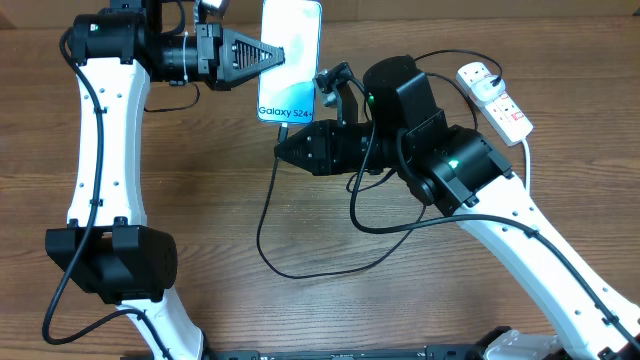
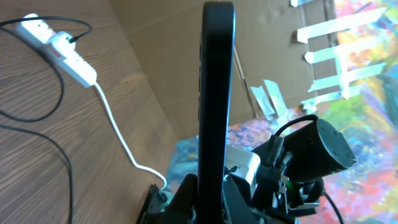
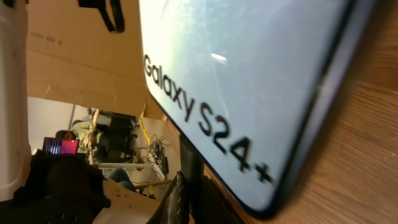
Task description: Plug charger to phone and switch on socket
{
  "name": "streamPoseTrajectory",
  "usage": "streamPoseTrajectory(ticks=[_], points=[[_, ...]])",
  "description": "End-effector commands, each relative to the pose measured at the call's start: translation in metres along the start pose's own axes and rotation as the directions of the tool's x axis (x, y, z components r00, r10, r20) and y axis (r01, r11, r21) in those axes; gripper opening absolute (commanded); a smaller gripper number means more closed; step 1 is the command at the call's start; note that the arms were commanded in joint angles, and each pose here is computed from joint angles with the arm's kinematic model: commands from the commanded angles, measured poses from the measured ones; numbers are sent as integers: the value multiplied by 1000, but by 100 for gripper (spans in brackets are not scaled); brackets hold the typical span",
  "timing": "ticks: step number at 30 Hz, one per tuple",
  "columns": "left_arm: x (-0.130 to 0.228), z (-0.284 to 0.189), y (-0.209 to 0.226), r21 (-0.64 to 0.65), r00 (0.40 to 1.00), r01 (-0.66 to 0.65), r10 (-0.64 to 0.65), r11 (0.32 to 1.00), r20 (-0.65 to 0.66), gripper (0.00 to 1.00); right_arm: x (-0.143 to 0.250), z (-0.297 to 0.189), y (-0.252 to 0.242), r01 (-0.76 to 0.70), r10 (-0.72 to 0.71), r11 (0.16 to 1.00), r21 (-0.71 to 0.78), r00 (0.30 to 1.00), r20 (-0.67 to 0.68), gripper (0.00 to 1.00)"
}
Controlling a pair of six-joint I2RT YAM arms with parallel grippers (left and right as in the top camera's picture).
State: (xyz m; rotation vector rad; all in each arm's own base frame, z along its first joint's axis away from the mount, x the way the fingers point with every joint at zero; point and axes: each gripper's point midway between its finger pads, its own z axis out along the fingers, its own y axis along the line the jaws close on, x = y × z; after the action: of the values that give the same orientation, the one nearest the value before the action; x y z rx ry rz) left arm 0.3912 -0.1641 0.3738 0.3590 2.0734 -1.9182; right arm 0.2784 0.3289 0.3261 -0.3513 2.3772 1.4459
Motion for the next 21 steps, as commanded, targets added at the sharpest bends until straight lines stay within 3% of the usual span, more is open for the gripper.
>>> streamPoseTrajectory(ticks=[1, 18, 20, 21], points=[[5, 3, -3, -13, 999, -30, 30, 999, -10, 4, -12, -8, -8, -16, 16, 1000, 20, 999, 34, 4], [9, 3, -3, -16, 1000, -2, 2, 1000, -14, 4, -20, -10, -10, 2, -4, 1000, 27, 998, 64, 4], [9, 3, -3, -20, 1000, -2, 2, 1000, -14, 4, -20, -11, -13, -4, 0, 999, 44, 997, 71, 16], [9, 3, 0, -35, 1000, -4, 3, 999, -15, 4, -21, -11, -15, -8, 3, 998, 55, 997, 74, 37]])
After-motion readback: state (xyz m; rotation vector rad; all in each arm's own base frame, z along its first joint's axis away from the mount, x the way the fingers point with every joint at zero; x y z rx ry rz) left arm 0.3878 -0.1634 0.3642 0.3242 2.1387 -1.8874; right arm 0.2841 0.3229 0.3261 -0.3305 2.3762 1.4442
